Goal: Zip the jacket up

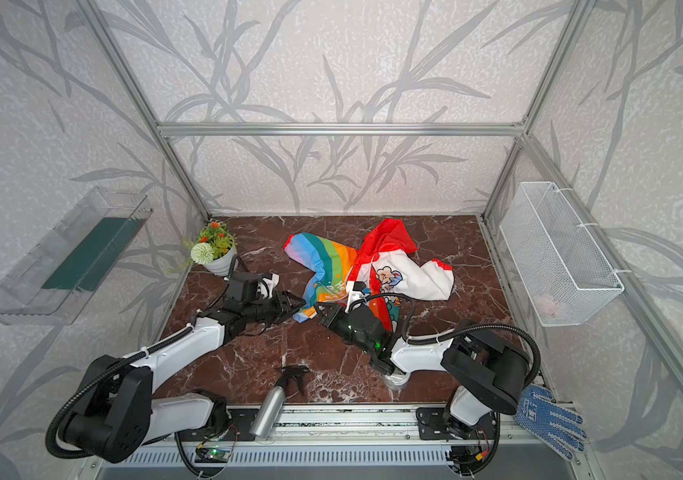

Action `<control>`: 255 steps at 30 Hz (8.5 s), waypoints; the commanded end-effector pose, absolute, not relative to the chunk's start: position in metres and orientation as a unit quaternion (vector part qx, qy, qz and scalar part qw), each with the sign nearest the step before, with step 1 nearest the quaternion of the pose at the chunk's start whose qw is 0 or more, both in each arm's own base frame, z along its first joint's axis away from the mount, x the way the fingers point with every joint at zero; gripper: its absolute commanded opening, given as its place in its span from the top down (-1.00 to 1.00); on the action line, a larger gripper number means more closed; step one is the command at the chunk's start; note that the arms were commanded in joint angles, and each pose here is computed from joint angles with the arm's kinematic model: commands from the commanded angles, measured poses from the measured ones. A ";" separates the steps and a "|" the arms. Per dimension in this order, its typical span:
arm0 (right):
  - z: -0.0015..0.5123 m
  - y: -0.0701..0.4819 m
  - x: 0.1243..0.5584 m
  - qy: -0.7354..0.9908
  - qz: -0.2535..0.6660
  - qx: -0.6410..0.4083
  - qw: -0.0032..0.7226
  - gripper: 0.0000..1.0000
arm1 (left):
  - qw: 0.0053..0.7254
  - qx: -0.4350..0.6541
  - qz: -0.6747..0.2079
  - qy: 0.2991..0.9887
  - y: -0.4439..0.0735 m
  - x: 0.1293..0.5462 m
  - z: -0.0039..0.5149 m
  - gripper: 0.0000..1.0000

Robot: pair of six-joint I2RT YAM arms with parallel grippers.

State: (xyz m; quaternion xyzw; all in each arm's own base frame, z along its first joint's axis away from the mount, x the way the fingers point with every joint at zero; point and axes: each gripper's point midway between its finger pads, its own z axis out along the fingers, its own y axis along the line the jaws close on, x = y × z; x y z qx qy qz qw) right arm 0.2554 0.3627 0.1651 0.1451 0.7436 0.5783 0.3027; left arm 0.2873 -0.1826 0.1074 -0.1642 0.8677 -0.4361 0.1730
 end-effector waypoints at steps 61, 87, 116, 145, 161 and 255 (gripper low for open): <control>0.162 0.416 0.280 0.746 0.622 0.096 0.219 1.00 | 0.260 -0.149 -0.516 0.803 -0.182 0.277 0.174 0.94; 0.162 0.423 0.283 0.757 0.616 0.087 0.201 1.00 | 0.263 -0.151 -0.507 0.807 -0.177 0.270 0.169 -0.07; 0.169 0.417 0.279 0.769 0.605 0.054 0.200 1.00 | 0.263 -0.151 -0.495 0.815 -0.175 0.270 0.161 0.70; 0.169 0.413 0.276 0.781 0.591 0.047 0.195 1.00 | 0.271 -0.144 -0.495 0.813 -0.175 0.271 0.164 1.00; 0.163 0.309 0.262 0.856 0.445 0.162 0.205 -0.40 | 0.337 -0.132 -0.509 0.781 -0.177 0.303 0.208 1.00; 0.075 0.147 0.279 0.918 0.241 0.290 0.120 0.21 | 0.367 -0.142 -0.536 0.747 -0.200 0.368 0.208 1.00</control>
